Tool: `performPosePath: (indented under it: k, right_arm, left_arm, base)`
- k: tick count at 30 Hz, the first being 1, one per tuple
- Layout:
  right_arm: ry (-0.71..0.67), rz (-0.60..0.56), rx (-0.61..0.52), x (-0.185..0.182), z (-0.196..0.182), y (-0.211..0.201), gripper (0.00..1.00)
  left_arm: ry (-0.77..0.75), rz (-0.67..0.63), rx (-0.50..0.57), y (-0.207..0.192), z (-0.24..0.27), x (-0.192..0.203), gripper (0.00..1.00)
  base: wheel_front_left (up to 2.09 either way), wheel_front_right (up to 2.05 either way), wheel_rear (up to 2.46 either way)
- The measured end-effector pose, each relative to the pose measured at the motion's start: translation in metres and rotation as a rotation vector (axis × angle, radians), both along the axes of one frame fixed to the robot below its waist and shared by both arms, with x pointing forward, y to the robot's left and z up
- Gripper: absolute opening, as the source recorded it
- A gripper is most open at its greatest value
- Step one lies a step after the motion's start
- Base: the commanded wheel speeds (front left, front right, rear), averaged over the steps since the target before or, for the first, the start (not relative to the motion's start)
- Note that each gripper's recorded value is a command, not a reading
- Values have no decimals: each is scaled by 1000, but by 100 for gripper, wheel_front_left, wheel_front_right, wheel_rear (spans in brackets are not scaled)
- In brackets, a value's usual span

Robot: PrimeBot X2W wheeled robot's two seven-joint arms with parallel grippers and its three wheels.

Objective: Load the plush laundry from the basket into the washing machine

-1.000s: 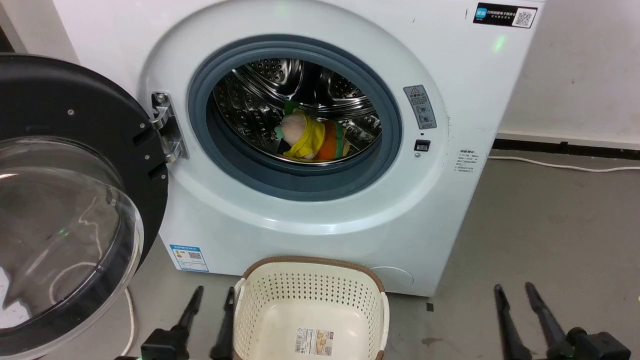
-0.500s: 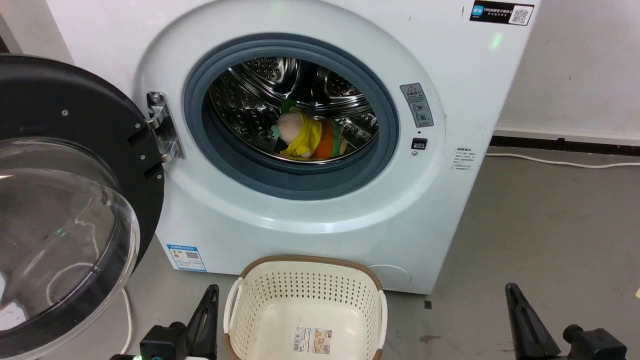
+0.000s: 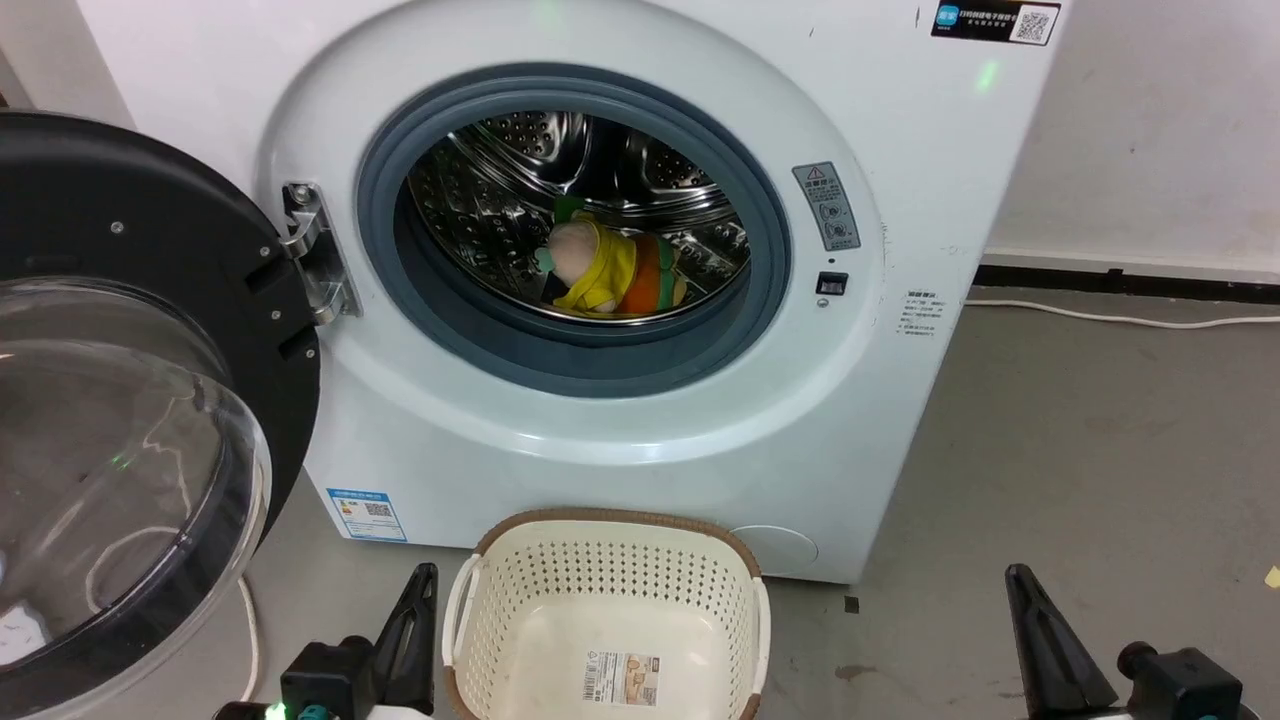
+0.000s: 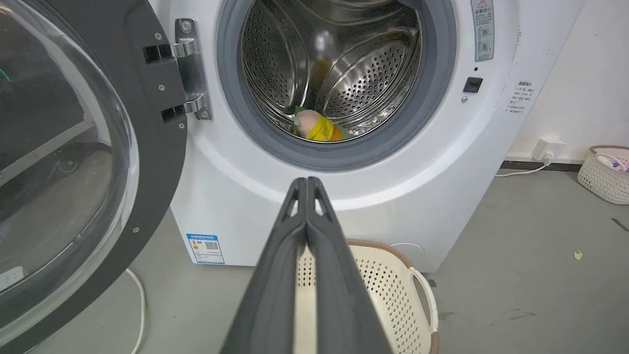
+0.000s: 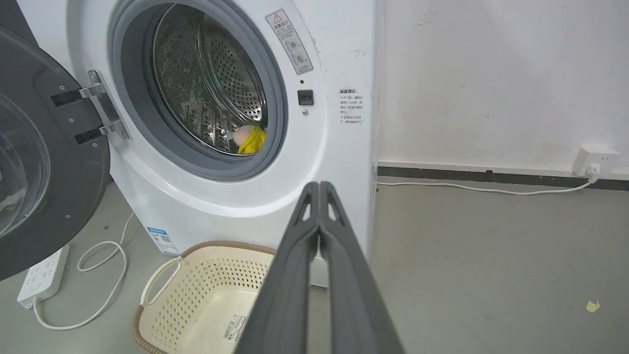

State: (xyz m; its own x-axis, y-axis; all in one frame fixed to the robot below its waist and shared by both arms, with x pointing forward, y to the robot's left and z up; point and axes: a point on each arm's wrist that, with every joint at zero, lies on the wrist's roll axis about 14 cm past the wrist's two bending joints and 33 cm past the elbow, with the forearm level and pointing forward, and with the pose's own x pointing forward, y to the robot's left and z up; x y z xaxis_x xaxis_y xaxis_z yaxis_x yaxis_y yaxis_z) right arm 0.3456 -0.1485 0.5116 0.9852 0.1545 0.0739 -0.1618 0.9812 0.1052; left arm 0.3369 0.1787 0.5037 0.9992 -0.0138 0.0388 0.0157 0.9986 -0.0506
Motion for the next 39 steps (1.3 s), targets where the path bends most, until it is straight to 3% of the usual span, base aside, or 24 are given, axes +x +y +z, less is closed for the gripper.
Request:
performPosePath:
  k: [39]
  right_arm:
    - [24, -6, -60, 10, 5, -3, 0]
  left_arm:
    - [18, 4, 43, 0, 8, 14, 0]
  base:
    - [0, 0, 0]
